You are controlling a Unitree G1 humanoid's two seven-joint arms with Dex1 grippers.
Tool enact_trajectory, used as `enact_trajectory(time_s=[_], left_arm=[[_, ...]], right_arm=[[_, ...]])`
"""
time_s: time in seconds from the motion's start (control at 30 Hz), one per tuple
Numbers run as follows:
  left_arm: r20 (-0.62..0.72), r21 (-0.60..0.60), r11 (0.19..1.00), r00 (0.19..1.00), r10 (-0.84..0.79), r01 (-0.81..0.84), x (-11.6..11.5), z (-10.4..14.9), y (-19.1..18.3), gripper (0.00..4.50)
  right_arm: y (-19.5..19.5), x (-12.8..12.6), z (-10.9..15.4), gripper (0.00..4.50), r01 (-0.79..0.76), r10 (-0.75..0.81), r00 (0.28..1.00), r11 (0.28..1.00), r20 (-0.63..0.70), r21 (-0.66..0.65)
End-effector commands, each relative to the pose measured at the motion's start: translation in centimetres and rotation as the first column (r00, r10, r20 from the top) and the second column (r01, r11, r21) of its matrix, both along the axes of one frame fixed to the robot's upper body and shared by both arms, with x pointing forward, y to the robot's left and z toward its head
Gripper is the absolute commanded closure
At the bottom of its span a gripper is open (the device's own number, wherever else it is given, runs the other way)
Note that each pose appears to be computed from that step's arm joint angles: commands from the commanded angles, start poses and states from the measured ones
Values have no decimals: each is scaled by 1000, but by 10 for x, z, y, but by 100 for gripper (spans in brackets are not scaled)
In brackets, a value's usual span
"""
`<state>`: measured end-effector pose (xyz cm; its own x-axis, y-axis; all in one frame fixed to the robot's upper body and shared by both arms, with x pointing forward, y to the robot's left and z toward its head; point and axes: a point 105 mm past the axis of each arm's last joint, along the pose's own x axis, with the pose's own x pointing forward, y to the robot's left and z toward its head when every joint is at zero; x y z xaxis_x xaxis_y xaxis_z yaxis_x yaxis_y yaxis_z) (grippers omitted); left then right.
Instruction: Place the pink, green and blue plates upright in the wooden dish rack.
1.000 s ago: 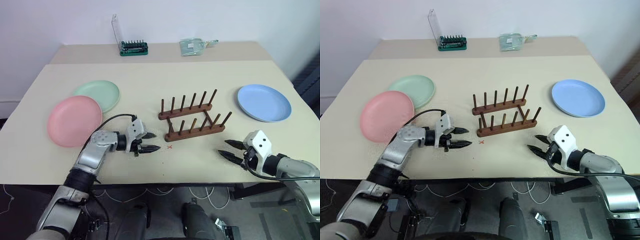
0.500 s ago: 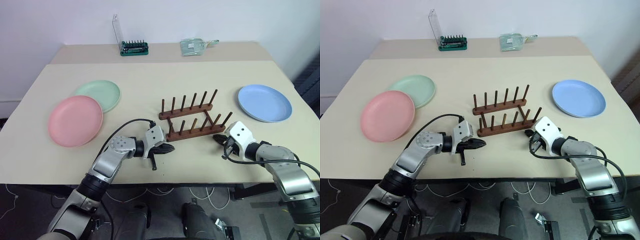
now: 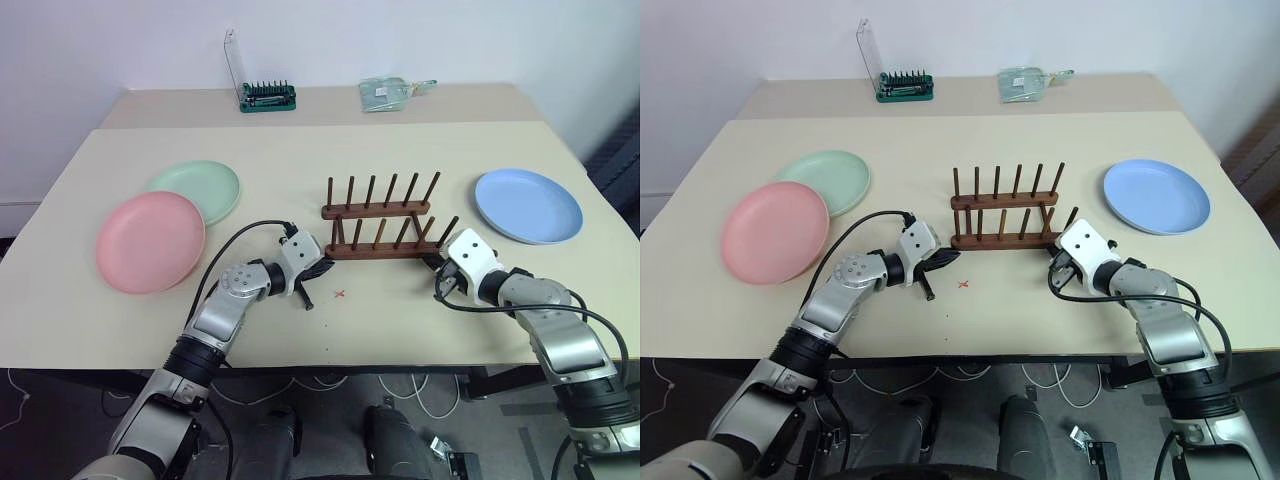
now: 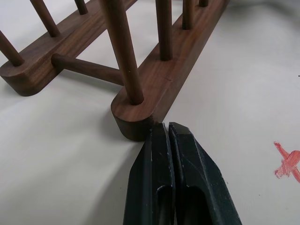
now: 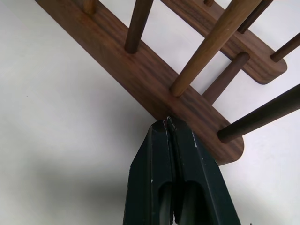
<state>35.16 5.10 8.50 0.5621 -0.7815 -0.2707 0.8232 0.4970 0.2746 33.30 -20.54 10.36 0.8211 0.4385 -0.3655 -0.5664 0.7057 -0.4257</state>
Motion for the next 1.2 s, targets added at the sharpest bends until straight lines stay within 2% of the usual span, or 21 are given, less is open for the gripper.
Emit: enact_trajectory(time_s=[0.03, 0.2, 0.27, 0.3, 0.4, 0.5, 0.6, 0.73, 0.77, 0.8, 0.83, 0.9, 1.07, 1.1, 1.2], left_arm=[[32, -29, 999, 999, 22, -21, 0, 8, 6, 446], [44, -125, 992, 999, 12, -6, -7, 29, 14, 446], [51, -164, 986, 998, 20, -11, -10, 41, 26, 446], [54, -186, 982, 998, 33, -22, -12, 47, 34, 446], [50, -277, 956, 992, 112, -94, -13, 71, 67, 446], [35, -387, 907, 980, 195, -166, -19, 98, 105, 363], [35, -459, 833, 930, 365, -309, -23, 118, 153, 206], [12, -468, 693, 780, 625, -548, -28, 120, 219, 2], [7, -465, 664, 747, 665, -586, -29, 119, 228, 2], [-13, -445, 593, 667, 745, -671, -29, 114, 249, 2], [-45, -443, 471, 543, 838, -763, -33, 111, 276, 2], [-120, -458, 287, 379, 918, -841, -43, 105, 308, 2], [-288, -405, 100, 230, 930, -909, -61, 77, 322, 2], [-350, -389, 26, 174, 921, -921, -64, 68, 328, 2], [-483, -333, -107, 72, 872, -937, -69, 43, 334, 2]], right_arm=[[2, -5, 18, 450, -34, 33, 998, 999, 53, 15], [8, -14, 39, 450, -57, 44, 994, 990, 103, 129], [3, -14, 49, 450, -17, -3, 985, 994, 173, 112], [3, -16, 50, 450, -18, 0, 986, 994, 167, 106], [21, -30, 60, 450, -171, 146, 982, 959, 122, 225], [24, -32, 76, 450, -216, 183, 971, 948, 155, 234], [31, -34, 75, 450, -243, 224, 969, 944, 106, 224], [41, -31, 74, 450, -259, 241, 965, 935, 102, 243], [42, -30, 74, 450, -259, 244, 966, 929, 90, 262], [44, -30, 73, 450, -272, 260, 962, 926, 82, 260], [45, -28, 71, 450, -280, 269, 960, 927, 80, 250], [47, -24, 68, 450, -297, 286, 955, 927, 82, 230], [55, -19, 65, 450, -345, 334, 938, 912, 87, 221], [55, -18, 65, 450, -350, 338, 937, 910, 91, 222], [56, -15, 65, 450, -353, 339, 935, 909, 99, 223]])
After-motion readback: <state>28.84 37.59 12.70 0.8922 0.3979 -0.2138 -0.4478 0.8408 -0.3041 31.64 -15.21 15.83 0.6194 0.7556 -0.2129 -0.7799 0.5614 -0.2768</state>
